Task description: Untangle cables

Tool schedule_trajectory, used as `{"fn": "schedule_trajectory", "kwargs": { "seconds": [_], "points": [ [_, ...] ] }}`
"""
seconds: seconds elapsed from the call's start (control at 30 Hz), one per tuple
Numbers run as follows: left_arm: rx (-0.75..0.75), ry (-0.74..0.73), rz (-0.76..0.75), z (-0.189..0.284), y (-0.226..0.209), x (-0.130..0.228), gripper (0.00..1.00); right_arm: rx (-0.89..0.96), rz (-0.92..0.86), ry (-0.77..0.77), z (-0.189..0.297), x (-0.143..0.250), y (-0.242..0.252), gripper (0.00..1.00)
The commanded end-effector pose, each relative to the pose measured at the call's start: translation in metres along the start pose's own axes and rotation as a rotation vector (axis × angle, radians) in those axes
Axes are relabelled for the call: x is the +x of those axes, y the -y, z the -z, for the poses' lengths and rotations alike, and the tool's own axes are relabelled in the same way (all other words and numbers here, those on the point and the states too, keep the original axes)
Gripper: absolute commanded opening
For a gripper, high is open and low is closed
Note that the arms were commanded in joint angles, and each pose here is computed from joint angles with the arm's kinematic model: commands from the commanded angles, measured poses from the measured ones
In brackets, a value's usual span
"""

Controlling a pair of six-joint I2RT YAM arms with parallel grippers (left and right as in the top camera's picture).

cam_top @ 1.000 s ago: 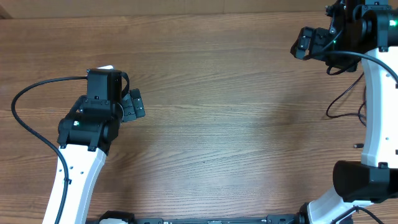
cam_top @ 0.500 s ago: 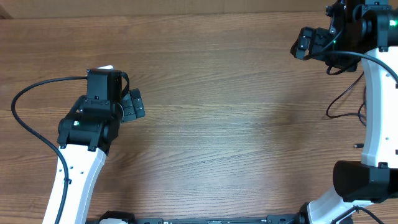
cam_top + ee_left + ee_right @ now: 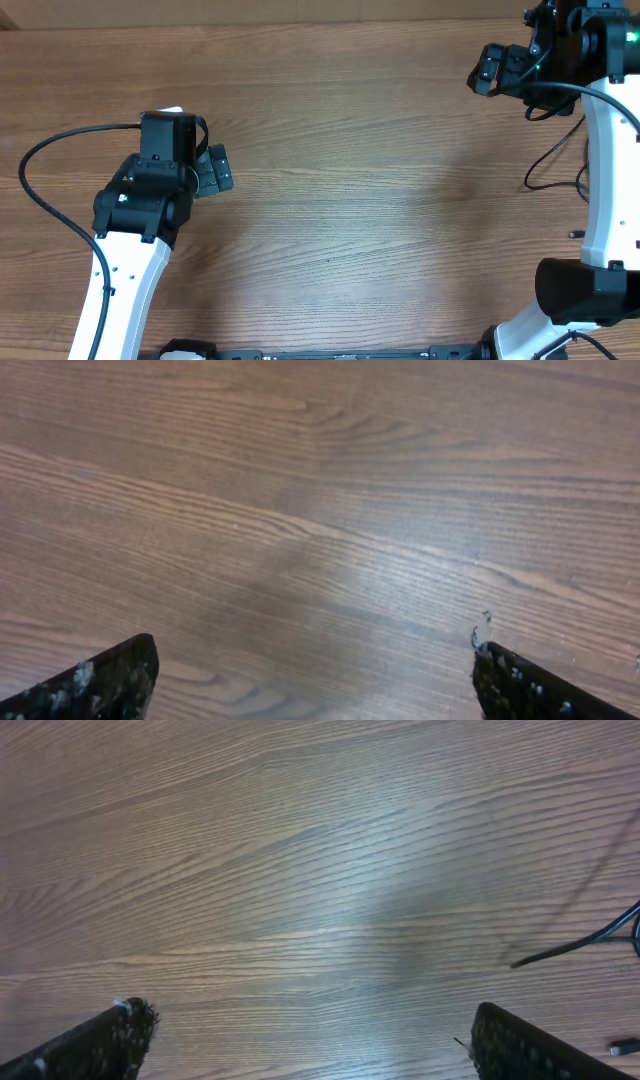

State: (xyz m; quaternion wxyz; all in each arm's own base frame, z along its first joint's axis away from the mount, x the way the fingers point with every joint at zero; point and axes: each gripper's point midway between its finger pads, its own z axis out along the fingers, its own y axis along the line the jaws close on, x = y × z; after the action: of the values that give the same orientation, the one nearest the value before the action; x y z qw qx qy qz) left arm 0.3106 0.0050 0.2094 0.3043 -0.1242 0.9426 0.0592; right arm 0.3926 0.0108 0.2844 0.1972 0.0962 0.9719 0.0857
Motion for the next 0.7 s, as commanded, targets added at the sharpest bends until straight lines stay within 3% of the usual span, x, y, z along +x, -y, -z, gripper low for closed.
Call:
{"fn": "schedule_trajectory", "kwargs": {
  "seconds": [0.0, 0.43, 0.67],
  "points": [
    [-0.004, 0.025, -0.004, 0.007, -0.003, -0.005, 1.00, 0.000, 0.013, 0.034, 0.011, -0.003, -0.001, 1.00],
    [0.105, 0.190, 0.071, 0.022, -0.001, 0.006, 0.99, 0.000, 0.013, 0.034, 0.011, -0.003, -0.001, 1.00],
    [0.285, 0.361, 0.098, 0.013, 0.018, 0.022, 1.00, 0.000, 0.013, 0.034, 0.011, -0.003, -0.001, 1.00]
  ]
}}
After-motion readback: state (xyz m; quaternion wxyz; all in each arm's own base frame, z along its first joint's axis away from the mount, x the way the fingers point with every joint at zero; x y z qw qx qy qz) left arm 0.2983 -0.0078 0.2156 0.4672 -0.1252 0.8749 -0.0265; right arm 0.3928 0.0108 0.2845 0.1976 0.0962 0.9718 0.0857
